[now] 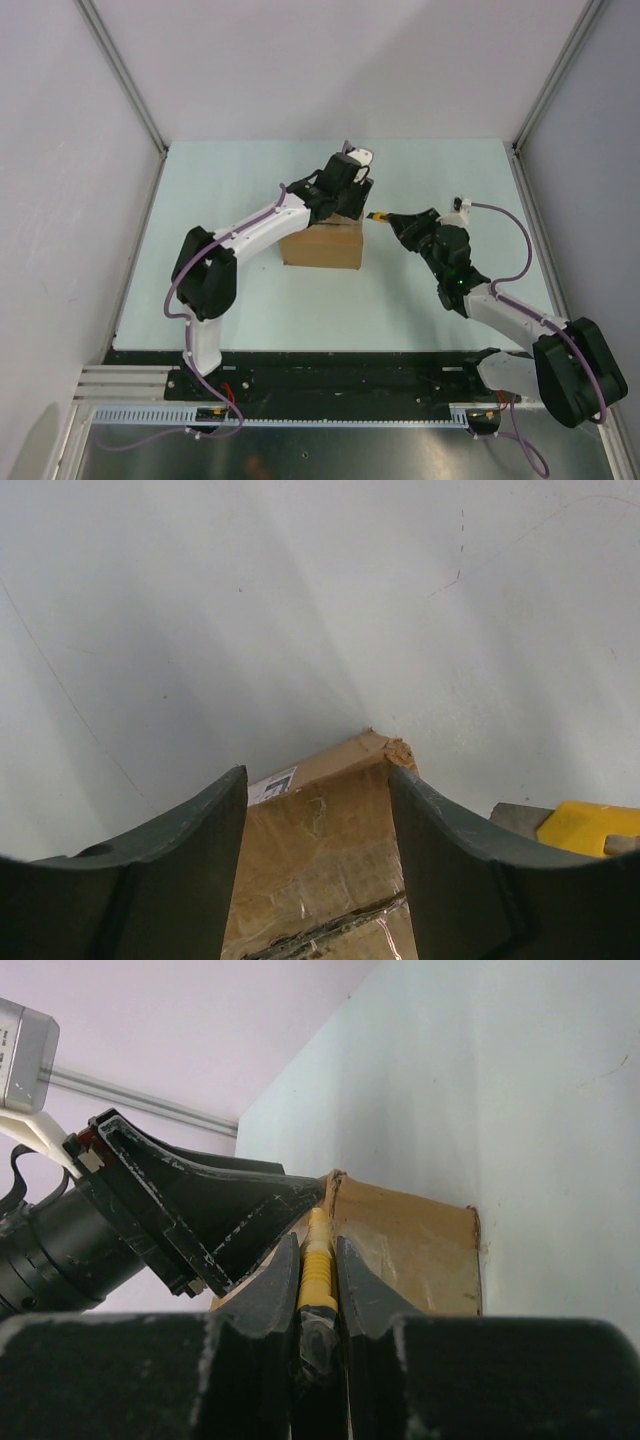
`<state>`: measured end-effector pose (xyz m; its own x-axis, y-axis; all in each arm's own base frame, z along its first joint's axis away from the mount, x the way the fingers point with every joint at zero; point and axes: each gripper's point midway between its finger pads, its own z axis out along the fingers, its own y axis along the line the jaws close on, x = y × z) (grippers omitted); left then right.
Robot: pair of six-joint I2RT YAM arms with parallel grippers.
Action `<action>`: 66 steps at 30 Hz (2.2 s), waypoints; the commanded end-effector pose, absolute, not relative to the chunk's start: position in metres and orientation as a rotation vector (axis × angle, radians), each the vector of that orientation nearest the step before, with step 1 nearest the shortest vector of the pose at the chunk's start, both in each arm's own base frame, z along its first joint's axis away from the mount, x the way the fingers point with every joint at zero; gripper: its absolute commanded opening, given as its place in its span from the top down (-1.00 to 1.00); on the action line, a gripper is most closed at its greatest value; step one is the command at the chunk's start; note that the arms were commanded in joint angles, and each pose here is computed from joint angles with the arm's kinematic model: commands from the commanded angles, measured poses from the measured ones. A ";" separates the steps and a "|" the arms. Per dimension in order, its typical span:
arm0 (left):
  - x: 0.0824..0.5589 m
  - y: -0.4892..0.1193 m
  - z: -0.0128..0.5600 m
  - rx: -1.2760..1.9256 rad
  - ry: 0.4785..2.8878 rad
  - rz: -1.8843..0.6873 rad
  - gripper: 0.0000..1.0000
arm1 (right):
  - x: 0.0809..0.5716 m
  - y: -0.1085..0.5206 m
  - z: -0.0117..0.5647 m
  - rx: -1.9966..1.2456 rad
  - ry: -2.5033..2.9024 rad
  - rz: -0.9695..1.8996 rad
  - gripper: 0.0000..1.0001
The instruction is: Unpack the express box
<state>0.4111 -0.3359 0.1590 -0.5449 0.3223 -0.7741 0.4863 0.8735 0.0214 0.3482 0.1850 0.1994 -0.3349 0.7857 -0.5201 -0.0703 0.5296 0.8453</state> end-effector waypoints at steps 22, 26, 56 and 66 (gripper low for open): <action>0.417 -0.352 0.203 0.598 2.078 -0.229 -0.32 | 0.365 0.188 0.196 0.652 1.618 1.063 1.00; 0.415 -0.356 0.192 0.614 2.100 -0.248 -0.19 | 0.365 0.187 0.198 0.649 1.614 1.065 1.00; 0.394 -0.346 0.137 0.615 2.266 -0.222 0.21 | 0.359 0.200 0.186 0.632 1.662 1.081 1.00; 0.377 -0.336 0.107 0.535 2.418 -0.208 0.34 | 0.349 0.209 0.183 0.618 1.700 1.097 1.00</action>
